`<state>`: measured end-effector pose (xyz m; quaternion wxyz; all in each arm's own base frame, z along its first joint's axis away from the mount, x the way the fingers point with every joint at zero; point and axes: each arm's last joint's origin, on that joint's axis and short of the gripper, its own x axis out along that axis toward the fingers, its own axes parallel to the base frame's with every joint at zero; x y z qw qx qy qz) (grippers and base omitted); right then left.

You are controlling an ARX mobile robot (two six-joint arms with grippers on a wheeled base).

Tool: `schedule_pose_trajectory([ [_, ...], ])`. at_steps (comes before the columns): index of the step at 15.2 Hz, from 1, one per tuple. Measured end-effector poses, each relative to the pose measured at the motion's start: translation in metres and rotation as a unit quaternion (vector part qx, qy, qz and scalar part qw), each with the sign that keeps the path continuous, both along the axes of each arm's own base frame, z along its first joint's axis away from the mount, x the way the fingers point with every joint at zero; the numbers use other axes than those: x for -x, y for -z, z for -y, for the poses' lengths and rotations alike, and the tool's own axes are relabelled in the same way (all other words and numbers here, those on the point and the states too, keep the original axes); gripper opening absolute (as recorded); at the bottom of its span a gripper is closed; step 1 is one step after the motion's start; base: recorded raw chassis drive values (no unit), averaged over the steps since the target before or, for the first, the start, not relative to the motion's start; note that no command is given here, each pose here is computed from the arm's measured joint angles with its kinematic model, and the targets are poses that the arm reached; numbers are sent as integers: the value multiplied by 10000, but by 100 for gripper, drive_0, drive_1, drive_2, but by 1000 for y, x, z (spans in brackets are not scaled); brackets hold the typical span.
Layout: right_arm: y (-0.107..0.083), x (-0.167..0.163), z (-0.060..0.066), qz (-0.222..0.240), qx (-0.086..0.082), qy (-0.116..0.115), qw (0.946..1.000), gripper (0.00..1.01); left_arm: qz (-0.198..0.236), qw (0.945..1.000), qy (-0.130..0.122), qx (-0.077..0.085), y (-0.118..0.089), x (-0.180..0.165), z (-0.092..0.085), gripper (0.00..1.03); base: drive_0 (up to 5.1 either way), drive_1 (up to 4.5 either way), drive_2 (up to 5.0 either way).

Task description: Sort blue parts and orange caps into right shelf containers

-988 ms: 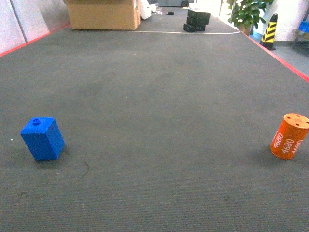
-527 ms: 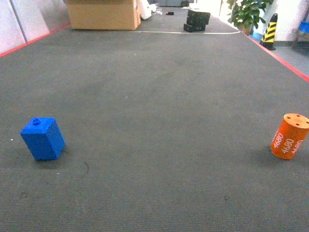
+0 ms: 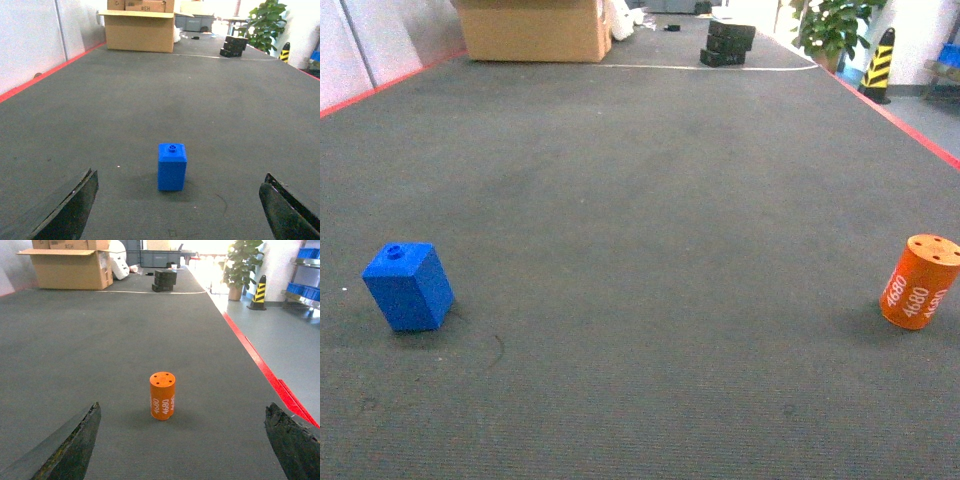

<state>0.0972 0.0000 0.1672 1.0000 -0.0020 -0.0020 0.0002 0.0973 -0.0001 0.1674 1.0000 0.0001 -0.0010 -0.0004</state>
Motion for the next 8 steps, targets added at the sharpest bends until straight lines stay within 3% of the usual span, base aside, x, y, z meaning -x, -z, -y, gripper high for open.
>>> schedule_pose_trajectory([
  [8,0,0,0,0,-2,0,10000,98,0,10000,0,0,0,0,0,98,0,0,0],
])
